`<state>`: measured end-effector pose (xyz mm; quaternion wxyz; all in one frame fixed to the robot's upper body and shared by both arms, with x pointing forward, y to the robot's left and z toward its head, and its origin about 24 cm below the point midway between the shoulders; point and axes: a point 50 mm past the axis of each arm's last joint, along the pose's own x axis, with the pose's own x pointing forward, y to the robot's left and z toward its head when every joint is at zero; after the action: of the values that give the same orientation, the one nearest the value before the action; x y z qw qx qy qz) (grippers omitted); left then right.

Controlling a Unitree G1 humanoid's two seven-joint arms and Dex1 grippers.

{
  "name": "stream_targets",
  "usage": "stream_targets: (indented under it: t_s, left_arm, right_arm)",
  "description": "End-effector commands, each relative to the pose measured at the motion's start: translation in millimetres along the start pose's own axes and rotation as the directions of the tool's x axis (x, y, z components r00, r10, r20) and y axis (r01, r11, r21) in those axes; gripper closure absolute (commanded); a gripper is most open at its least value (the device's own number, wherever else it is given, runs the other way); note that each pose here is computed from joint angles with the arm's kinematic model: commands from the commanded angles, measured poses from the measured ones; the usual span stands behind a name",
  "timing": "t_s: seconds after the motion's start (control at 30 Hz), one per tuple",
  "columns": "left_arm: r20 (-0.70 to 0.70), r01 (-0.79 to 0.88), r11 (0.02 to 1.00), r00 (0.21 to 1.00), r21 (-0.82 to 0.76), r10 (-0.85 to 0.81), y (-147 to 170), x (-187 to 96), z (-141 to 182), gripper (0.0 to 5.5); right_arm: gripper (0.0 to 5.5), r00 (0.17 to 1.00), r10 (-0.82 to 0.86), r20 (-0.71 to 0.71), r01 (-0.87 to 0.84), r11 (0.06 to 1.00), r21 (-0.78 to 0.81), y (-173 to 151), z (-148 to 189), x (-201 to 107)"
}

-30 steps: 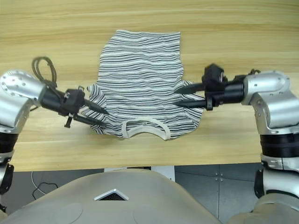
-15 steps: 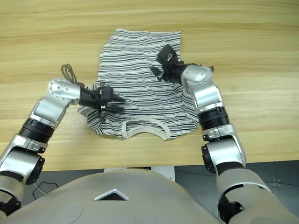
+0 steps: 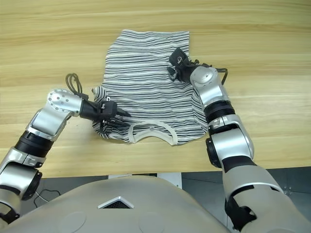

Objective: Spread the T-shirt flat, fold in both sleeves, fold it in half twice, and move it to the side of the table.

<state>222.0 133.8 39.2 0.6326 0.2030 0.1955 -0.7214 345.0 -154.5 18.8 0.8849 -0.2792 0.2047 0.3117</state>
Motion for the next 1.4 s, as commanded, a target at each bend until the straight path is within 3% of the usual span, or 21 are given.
stream_targets:
  t_s: [0.03,0.23,0.4,0.63,0.87,1.2,1.4]
  left_arm:
    - [0.006,0.058,0.998,0.998,0.013,-0.058,-13.3,3.8,4.7,3.91]
    - [-0.002,0.089,0.996,0.996,-0.028,-0.089,-25.3,13.3,-3.5,3.91]
    - [-0.052,0.076,0.987,0.995,-0.145,-0.085,-35.3,16.1,-36.1,3.91]
    - [0.000,0.101,0.963,0.995,-0.249,-0.104,-53.9,22.7,-50.5,3.91]
    - [0.112,0.188,0.943,0.980,-0.276,-0.163,-72.8,29.0,-30.4,3.91]
    - [0.089,0.076,0.969,0.994,-0.234,-0.056,-52.3,14.9,-23.9,3.91]
    - [0.313,0.008,0.998,0.950,-0.068,0.014,-53.8,-4.7,39.7,3.91]
  right_arm:
    - [3.64,0.995,0.011,-0.101,-0.013,1.000,-0.013,2.7,-22.0,-1.8]
    - [3.64,0.994,-0.044,-0.103,0.040,0.999,-0.036,-6.8,-25.8,-4.6]
    - [3.64,0.997,-0.054,-0.057,0.052,0.998,-0.037,-11.4,-16.5,-4.7]
    - [3.64,0.997,-0.079,-0.015,0.078,0.996,-0.054,-23.0,-10.0,-10.4]
    - [3.64,0.993,-0.116,0.004,0.116,0.991,-0.061,-34.0,-5.5,-15.0]
    - [3.64,0.989,-0.079,0.126,0.081,0.997,-0.006,-31.6,12.7,-22.7]
    - [3.64,0.990,-0.108,0.095,0.107,0.994,0.019,-34.4,3.8,-30.0]
